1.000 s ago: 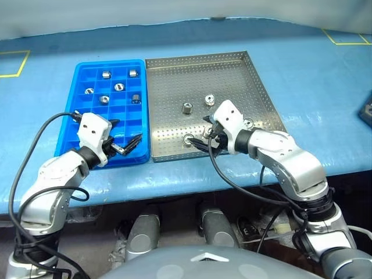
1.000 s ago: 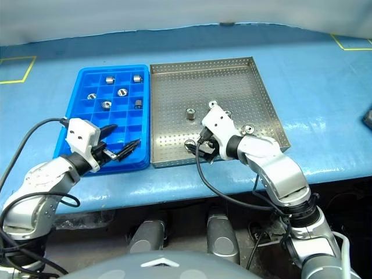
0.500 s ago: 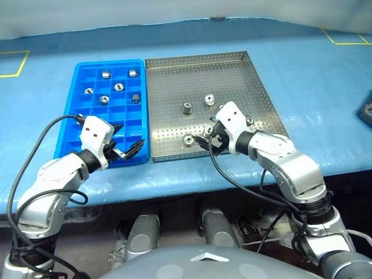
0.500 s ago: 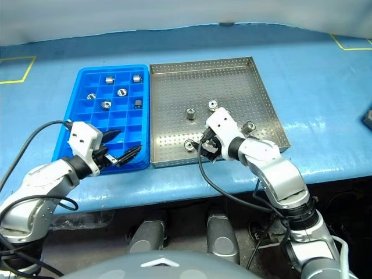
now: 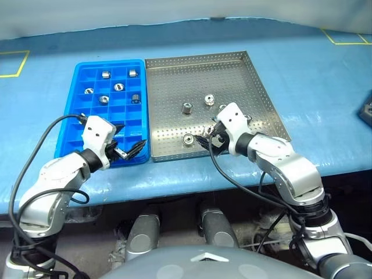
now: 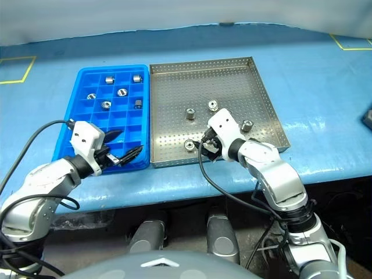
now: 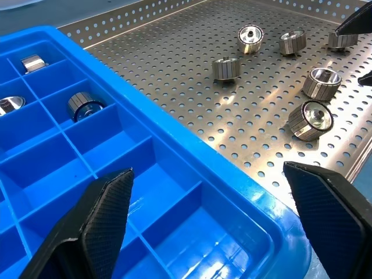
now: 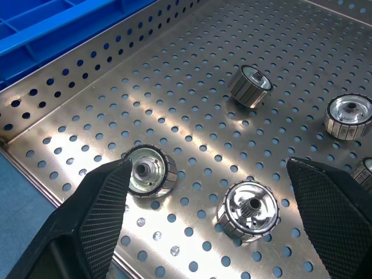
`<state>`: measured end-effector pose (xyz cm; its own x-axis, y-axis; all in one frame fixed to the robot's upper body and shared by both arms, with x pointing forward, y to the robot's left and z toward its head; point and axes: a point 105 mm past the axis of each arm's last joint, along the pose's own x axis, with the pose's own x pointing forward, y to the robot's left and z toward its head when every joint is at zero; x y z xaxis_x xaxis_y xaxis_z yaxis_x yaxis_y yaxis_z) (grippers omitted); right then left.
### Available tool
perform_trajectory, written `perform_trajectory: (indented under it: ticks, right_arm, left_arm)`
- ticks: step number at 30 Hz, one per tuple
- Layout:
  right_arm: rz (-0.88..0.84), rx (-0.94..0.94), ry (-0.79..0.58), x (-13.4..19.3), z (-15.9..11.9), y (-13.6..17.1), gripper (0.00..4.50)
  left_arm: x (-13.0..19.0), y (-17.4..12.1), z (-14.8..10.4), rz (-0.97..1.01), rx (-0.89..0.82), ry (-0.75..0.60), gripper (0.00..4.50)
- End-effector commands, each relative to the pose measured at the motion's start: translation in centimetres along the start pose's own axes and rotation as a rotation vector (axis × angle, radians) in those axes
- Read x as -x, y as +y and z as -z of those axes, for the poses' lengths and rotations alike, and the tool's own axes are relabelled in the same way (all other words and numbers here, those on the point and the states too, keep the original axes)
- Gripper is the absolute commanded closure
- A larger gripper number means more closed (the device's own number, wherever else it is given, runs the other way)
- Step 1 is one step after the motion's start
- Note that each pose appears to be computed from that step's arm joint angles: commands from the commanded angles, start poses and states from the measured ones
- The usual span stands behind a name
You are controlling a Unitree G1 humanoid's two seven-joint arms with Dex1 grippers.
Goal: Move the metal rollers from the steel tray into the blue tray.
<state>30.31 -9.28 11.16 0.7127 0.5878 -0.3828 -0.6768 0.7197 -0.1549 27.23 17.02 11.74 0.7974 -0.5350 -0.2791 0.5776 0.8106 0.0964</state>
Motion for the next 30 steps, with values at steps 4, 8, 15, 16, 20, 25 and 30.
perform_trajectory:
  ticks: [4, 8, 15, 16, 20, 25, 30]
  right_arm:
    - [0.046, -0.002, -0.047, 0.5, -1.0, -0.5, 0.02]
    - [0.060, -0.019, -0.061, 0.3, -1.2, -0.4, 0.02]
    - [0.091, -0.056, -0.093, 0.1, -1.4, 0.2, 0.02]
    - [0.097, -0.064, -0.096, 0.2, -1.4, 0.3, 0.02]
    - [0.112, -0.088, -0.099, 0.3, -1.0, 0.8, 0.02]
    - [0.127, -0.109, -0.099, 0.4, -0.8, 1.1, 0.02]
    - [0.144, -0.116, -0.102, 0.5, -0.8, 1.1, 0.00]
  left_arm:
    - [-3.3, 0.1, -2.7, -0.042, -0.047, -0.076, 0.01]
    - [-7.8, -0.8, -5.1, 0.006, 0.018, -0.103, 0.01]
    - [-15.2, -2.5, -6.2, 0.079, -0.023, 0.020, 0.01]
    - [-16.1, -2.3, -6.2, 0.061, -0.032, 0.031, 0.01]
    - [-18.5, -1.2, -5.8, -0.021, -0.031, 0.061, 0.01]
    - [-20.1, -0.7, -4.4, -0.074, -0.029, 0.111, 0.01]
    - [-20.5, -0.7, -2.4, -0.078, -0.010, 0.183, 0.18]
